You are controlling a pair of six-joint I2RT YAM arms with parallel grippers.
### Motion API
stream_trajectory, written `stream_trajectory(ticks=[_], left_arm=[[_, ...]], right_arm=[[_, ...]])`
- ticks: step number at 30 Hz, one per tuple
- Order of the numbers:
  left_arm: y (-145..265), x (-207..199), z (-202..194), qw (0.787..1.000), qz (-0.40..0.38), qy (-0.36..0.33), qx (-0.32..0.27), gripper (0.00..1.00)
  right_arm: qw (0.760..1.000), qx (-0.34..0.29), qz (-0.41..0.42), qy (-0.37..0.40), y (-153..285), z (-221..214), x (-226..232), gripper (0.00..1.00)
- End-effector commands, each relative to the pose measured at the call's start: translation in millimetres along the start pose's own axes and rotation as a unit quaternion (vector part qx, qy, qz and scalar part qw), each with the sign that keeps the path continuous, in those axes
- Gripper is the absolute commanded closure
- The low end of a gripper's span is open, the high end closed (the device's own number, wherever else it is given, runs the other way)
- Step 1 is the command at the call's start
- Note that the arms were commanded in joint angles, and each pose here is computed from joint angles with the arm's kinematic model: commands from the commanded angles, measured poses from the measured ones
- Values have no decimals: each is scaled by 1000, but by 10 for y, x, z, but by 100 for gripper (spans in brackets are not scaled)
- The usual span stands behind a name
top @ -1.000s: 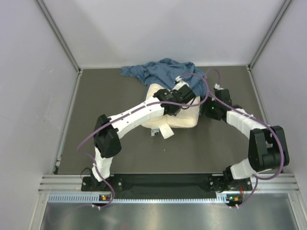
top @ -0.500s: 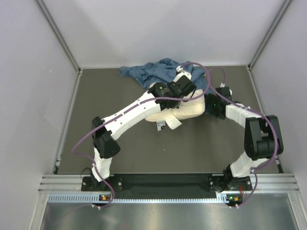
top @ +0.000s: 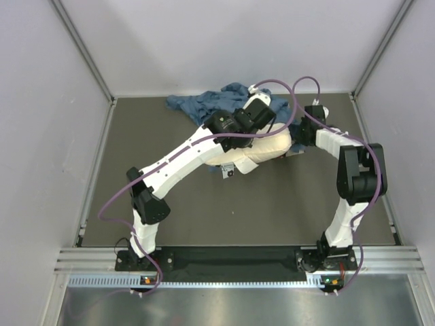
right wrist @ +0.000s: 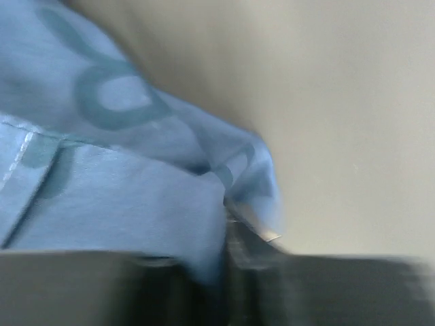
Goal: Put the pillow into the pillowcase
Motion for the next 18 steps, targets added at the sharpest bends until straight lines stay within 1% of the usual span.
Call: stream_trajectory(ticks=[1, 3, 4, 5, 6, 8, 9, 10, 11, 12, 15, 17, 18], left_arm=[[295, 221, 327, 996, 17, 42, -78, 100], [270, 196, 330, 996, 13, 41, -78, 100], [243, 174, 324, 996, 10, 40, -76, 100], [237, 151, 335, 996, 5, 40, -77, 100], [225, 144, 346, 996, 4, 41, -79, 100], [195, 115, 364, 996, 2, 40, -79, 100], [187, 103, 365, 996, 2, 38, -79, 100], [179, 91, 386, 996, 3, 39, -81, 100], [167, 74, 393, 996, 3, 38, -81, 100], [153, 49, 390, 996, 2, 36, -79, 100], [181, 17, 430, 996, -2, 37, -87, 100], [188, 9, 435, 995, -4, 38, -88, 100], [189, -5, 425, 996, -5, 36, -87, 100]], right_arm=[[998, 1, 53, 14, 17, 116, 128, 100], [994, 17, 110, 24, 129, 6, 217, 100], [981, 47, 184, 30, 243, -93, 353, 100], [972, 60, 227, 28, 379, -184, 377, 100], [949, 92, 300, 19, 530, -281, 460, 100], [930, 98, 353, 10, 821, -423, 432, 100], [924, 106, 367, 2, 929, -466, 422, 100], [913, 113, 392, -1, 1046, -489, 394, 100], [905, 110, 412, -3, 1205, -519, 345, 100], [889, 115, 442, -20, 1312, -488, 301, 100], [870, 107, 479, -54, 1530, -382, 133, 100], [871, 101, 476, -72, 1554, -344, 28, 100], [887, 83, 447, -84, 1482, -308, -75, 98]])
Point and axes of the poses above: each gripper's point midway between its finger pads, its own y axis back along the fingers, its own x axis along the line the jaws close on, z = x × y, the point moved 9 cm from there along y, back along the fingers, and after that the axes turned 3 degrees about y, right-handed, at the moved point
